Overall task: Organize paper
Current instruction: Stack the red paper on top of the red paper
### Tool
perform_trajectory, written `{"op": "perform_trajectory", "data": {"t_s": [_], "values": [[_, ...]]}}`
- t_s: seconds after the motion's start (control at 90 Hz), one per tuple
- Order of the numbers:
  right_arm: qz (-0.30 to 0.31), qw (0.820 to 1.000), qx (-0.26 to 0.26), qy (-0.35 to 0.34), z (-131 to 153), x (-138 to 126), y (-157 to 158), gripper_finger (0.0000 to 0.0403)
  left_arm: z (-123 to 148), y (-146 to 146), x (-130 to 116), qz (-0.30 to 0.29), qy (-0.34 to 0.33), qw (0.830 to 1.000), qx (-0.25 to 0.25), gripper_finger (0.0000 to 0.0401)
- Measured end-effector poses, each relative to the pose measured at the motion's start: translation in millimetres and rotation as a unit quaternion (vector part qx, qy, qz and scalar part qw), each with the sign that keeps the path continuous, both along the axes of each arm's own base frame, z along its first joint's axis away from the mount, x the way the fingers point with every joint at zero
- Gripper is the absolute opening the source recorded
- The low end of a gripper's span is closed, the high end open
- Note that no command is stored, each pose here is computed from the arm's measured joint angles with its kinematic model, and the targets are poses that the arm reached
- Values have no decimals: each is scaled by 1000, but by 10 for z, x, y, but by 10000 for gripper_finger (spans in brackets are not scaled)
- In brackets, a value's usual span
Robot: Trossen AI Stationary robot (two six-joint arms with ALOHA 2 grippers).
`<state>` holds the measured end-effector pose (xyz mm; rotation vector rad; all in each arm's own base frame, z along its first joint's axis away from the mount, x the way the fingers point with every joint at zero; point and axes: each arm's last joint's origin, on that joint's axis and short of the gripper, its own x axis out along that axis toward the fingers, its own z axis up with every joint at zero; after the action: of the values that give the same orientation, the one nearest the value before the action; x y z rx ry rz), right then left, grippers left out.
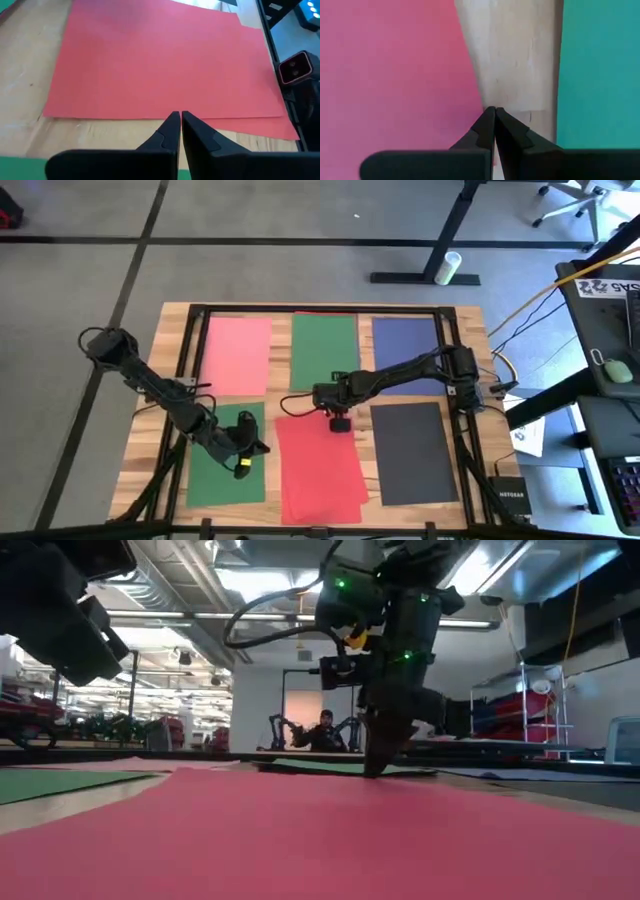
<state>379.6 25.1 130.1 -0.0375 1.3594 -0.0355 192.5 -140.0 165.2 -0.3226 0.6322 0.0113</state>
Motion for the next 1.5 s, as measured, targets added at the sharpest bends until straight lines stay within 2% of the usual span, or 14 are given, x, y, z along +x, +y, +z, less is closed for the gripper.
{"op": "perform_trajectory", "data": {"t_s": [0.544, 0.778, 1.011, 1.178, 1.5], "values": [[21, 997, 50, 46, 125, -45, 292, 0, 0, 4, 1, 7, -1, 1000, -1, 0], [18, 998, 46, 49, 136, -54, 342, 0, 0, 4, 2, 9, -1, 1000, -2, 0], [7, 999, 10, 43, 141, -46, 309, 0, 0, 5, 2, 8, -1, 1000, -2, 0], [6, 999, 7, 47, 142, -54, 305, 0, -3, 6, 0, 10, 1, 1000, -4, 0], [-7, 998, 3, 60, 150, -82, 297, 0, -156, 151, -6, 63, 70, 995, 17, 0]]}}
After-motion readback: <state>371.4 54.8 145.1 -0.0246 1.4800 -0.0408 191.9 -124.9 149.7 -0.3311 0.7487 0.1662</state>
